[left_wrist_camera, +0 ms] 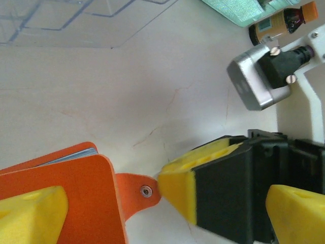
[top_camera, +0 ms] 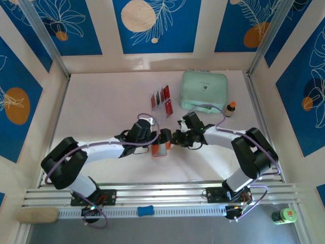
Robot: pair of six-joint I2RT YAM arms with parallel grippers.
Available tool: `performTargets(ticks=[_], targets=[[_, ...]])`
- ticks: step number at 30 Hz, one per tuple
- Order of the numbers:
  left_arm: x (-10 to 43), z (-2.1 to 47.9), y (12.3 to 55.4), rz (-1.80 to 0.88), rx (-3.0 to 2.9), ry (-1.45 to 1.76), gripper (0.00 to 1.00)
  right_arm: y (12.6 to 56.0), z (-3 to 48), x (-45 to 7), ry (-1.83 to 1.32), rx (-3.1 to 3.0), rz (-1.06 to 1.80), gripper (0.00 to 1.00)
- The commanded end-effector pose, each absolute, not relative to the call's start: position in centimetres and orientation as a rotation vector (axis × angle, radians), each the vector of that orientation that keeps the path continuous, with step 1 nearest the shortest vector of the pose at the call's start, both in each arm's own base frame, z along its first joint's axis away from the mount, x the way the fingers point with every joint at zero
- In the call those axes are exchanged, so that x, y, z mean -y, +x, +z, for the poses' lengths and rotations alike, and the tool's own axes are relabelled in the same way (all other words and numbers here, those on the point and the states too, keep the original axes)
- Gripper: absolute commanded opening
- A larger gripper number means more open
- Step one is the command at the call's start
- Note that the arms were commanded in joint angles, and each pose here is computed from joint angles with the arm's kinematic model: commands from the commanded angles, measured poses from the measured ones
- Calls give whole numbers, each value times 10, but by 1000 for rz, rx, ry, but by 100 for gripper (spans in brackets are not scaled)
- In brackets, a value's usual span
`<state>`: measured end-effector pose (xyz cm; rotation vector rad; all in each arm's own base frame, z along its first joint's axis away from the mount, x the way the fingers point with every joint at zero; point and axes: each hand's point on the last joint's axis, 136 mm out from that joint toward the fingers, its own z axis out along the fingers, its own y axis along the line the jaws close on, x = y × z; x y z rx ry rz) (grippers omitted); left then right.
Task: Put the credit cards into the card holder
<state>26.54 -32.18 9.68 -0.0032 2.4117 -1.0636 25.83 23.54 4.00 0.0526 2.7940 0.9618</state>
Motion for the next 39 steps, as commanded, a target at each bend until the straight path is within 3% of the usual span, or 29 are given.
performTargets(ticks=[1,14,28,34,39], targets=[[331,99,267,-1087,-2398,-17,100,259,52,-215,108,-2771,951,29],[331,48,247,-990,-2492,-55,100,257,76,-186,184,-2698,973,28],[329,130,279,-1032,-2348,-6,100,237,104,-230,22,-2666,1010,19],[288,164,295,-988,-2280,-79,100,228,118,-269,-144,-2660,992,16],[244,162,300,-869,-2312,-168,100,221,127,-306,-295,-2656,996,15]])
